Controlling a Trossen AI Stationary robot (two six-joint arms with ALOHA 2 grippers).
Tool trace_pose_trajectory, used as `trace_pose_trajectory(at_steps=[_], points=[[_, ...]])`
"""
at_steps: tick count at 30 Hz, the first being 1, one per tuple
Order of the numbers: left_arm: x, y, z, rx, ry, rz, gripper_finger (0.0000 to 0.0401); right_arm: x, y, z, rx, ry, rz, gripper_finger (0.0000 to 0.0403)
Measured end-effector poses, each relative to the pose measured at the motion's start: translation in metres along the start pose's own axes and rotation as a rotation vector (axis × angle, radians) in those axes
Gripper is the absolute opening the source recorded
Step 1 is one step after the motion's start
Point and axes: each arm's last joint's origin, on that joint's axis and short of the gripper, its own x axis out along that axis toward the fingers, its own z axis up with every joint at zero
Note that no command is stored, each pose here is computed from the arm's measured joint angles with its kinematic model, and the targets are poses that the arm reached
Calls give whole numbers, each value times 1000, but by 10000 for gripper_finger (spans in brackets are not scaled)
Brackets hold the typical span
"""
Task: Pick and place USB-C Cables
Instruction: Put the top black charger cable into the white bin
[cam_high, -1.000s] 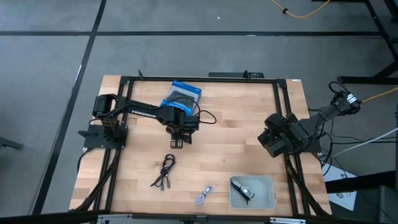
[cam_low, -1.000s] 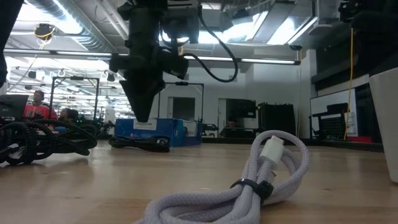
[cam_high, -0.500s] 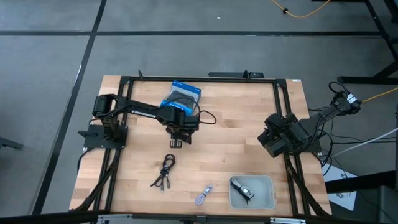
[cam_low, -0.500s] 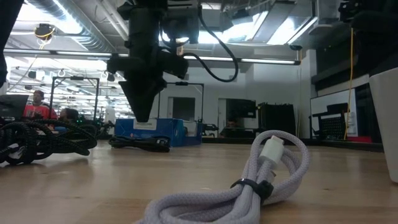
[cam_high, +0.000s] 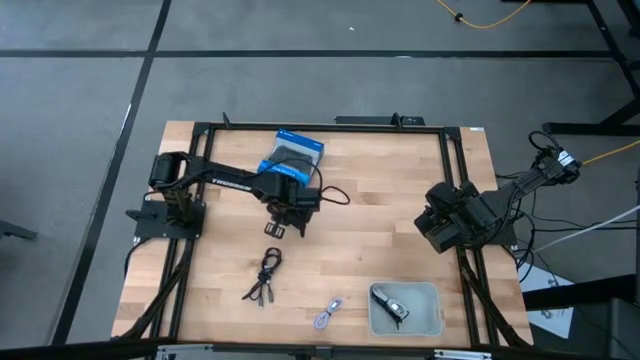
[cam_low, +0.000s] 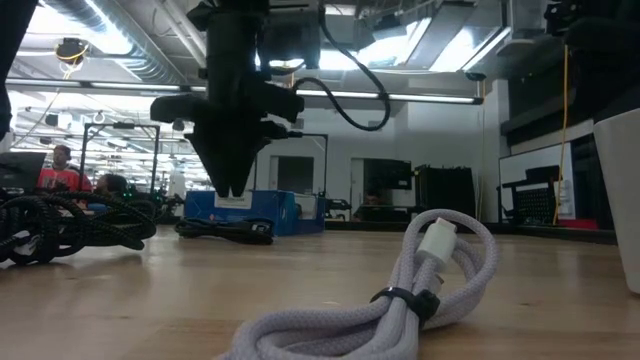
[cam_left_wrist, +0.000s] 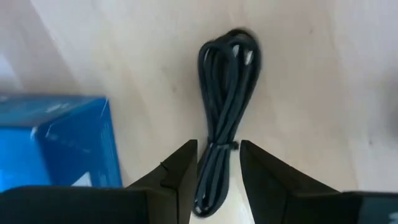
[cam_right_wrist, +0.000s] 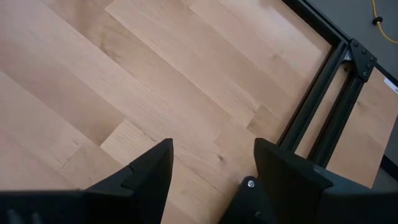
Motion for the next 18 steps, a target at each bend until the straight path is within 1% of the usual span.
trace_pose_trajectory(at_steps=[4, 8, 10, 18], points=[[1, 0, 3, 7, -26, -7, 114, 0, 0, 0, 0, 0, 0, 228], [6, 0, 4, 21, -23, -25, 115, 0, 0, 0, 1, 0, 1, 228], [11, 0, 7, 20, -28, -26, 115, 0, 0, 0, 1, 0, 1, 228], [34, -3, 10, 29, 27, -53, 115, 1, 0, -1, 0, -1, 0, 228]])
